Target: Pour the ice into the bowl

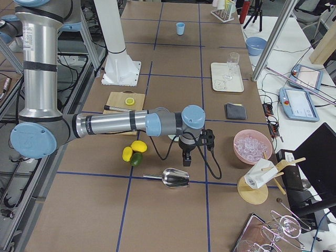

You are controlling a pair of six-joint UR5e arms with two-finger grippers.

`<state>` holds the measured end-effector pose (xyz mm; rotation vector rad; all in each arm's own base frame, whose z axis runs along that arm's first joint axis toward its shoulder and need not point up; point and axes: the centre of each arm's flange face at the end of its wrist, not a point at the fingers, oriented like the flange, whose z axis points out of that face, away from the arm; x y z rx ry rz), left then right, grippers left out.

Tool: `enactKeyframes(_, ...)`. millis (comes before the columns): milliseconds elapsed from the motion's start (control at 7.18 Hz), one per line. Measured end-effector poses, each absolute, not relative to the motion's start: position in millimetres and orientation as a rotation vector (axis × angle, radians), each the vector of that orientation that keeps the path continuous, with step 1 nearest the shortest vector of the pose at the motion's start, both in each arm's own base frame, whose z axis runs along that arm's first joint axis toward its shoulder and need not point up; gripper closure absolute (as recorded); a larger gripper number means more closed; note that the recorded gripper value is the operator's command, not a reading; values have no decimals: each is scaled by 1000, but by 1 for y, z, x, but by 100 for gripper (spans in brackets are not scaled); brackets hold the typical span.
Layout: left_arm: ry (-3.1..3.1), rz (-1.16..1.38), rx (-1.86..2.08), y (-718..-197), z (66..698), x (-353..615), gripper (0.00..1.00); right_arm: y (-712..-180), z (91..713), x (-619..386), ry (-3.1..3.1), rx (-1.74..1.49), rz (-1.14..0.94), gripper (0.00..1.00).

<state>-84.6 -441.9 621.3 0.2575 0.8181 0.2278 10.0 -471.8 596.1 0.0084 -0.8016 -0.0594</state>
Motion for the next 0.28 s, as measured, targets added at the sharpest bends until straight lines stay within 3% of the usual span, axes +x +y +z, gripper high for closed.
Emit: enactKeyframes(278,816,235,271,-448,614,-84,0,-474,594,4,-802,8,-70,0)
